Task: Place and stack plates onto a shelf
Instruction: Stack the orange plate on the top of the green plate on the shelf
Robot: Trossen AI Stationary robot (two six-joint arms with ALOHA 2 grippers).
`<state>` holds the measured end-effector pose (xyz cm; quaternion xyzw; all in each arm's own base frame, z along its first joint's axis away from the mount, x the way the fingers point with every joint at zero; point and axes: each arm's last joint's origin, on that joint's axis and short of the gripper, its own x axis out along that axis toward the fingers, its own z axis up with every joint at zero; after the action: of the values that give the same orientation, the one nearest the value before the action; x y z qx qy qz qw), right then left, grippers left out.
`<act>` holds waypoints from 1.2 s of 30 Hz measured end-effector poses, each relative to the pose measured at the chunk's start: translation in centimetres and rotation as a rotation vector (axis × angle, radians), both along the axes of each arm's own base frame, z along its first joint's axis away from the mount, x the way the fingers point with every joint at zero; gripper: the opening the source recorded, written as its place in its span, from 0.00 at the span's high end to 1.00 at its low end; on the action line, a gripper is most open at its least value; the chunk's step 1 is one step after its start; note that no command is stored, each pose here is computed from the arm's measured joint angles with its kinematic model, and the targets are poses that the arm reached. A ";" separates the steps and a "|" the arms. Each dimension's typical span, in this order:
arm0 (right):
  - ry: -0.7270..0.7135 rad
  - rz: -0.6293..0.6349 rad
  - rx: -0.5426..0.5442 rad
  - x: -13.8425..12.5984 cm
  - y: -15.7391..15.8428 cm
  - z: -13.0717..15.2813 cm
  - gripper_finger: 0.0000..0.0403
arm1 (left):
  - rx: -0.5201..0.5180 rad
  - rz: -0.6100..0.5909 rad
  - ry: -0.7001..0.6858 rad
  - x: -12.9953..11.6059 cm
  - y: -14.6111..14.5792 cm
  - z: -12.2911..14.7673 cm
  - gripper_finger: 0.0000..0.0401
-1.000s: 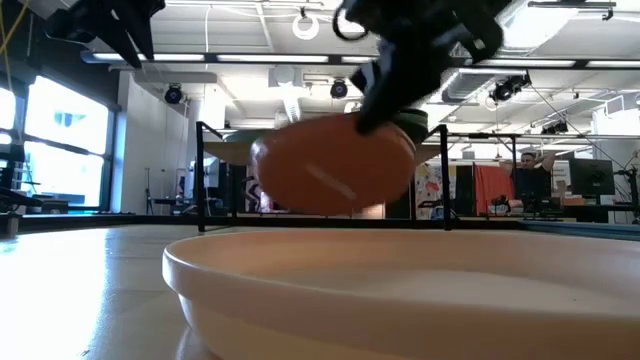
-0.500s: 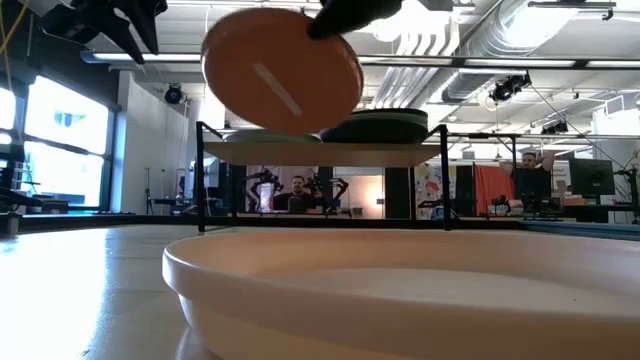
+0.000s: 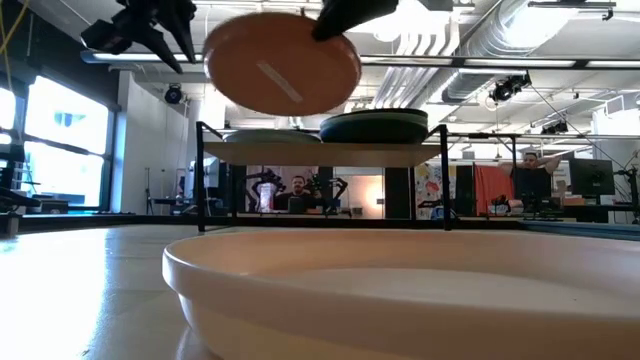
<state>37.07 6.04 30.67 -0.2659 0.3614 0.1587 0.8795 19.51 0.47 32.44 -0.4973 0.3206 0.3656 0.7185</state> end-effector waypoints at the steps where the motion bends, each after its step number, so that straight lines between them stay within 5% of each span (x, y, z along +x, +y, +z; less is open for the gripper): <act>1: 0.017 0.000 -0.003 -0.1 0.0 -0.1 1.00 | 0.003 0.000 -0.002 0.2 0.1 -0.1 0.79; 16: 0.032 -0.002 -0.006 0.0 -0.1 -0.3 1.00 | 0.034 -0.067 -0.028 3.8 0.9 -1.4 0.79; 36: 0.026 -0.040 -0.046 0.0 -0.2 -0.3 1.00 | 0.022 -0.116 0.029 4.9 1.1 -2.6 0.81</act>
<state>37.04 5.81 30.36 -0.2765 0.3817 0.1361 0.8714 24.41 1.54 29.87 -0.4644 0.3553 0.3342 0.7392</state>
